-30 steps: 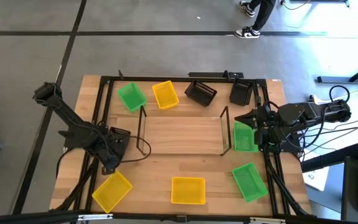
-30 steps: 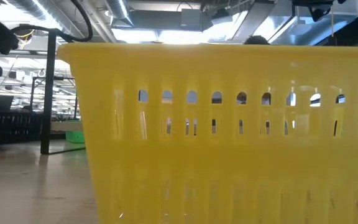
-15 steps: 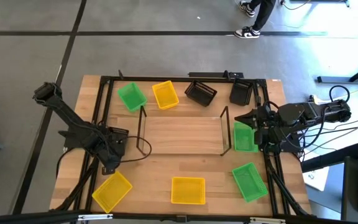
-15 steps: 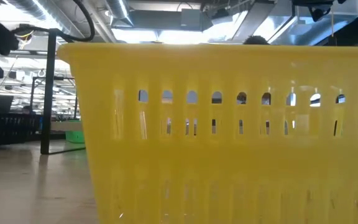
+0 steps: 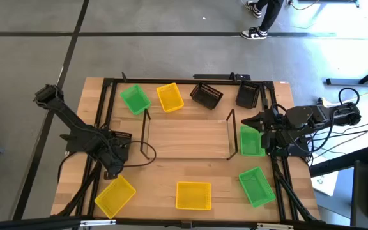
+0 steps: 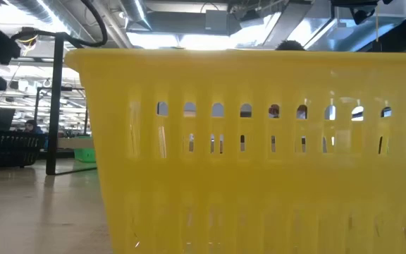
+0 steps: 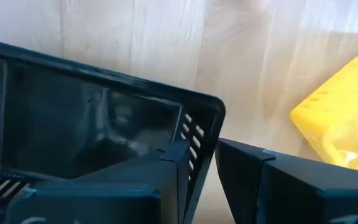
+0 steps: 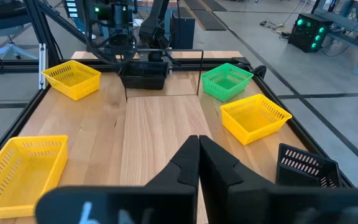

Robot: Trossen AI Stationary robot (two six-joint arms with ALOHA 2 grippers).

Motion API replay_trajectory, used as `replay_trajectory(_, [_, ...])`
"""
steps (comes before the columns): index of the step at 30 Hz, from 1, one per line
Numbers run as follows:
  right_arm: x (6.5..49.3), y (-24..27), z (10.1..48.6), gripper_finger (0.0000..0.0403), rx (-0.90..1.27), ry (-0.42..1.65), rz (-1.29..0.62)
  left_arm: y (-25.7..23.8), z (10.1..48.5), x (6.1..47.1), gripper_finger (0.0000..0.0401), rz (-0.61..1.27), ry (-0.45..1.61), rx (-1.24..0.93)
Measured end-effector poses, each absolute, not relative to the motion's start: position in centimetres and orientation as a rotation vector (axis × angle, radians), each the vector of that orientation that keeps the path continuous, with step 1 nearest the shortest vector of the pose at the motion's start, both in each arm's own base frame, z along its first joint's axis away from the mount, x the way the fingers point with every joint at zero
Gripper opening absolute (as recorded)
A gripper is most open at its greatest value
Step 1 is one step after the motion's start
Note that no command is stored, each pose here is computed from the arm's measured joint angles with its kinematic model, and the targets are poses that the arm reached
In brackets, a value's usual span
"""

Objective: Stack baskets on shelf by color
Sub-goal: Put the left black bin on the shelf

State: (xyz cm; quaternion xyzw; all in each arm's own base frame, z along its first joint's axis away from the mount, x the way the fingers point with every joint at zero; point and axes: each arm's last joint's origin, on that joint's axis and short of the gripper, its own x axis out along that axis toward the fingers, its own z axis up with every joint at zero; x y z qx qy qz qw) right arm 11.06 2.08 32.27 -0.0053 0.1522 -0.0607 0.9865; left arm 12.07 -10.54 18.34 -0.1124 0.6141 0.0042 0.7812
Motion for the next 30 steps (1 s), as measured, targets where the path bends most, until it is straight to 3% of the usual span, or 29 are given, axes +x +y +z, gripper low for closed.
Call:
replay_trajectory(12, [11.1,2.1,32.3,0.0006,0.014,0.305,-0.126,-10.5,17.2,12.1,0.0066,0.016,1.303,-0.294])
replay_trajectory(17, [11.1,2.1,32.2,0.0006,0.003,0.306,-0.124,-10.4,17.3,12.4,0.0017,0.114,1.302,-0.45])
replay_trajectory(21, [11.1,2.1,32.3,0.0006,-0.018,0.307,-0.122,-10.4,17.4,12.5,0.0006,0.151,1.285,-0.499])
replay_trajectory(30, [11.0,2.0,32.3,0.0006,-0.021,0.305,-0.139,-10.7,21.9,13.3,0.0001,0.22,1.213,-0.475])
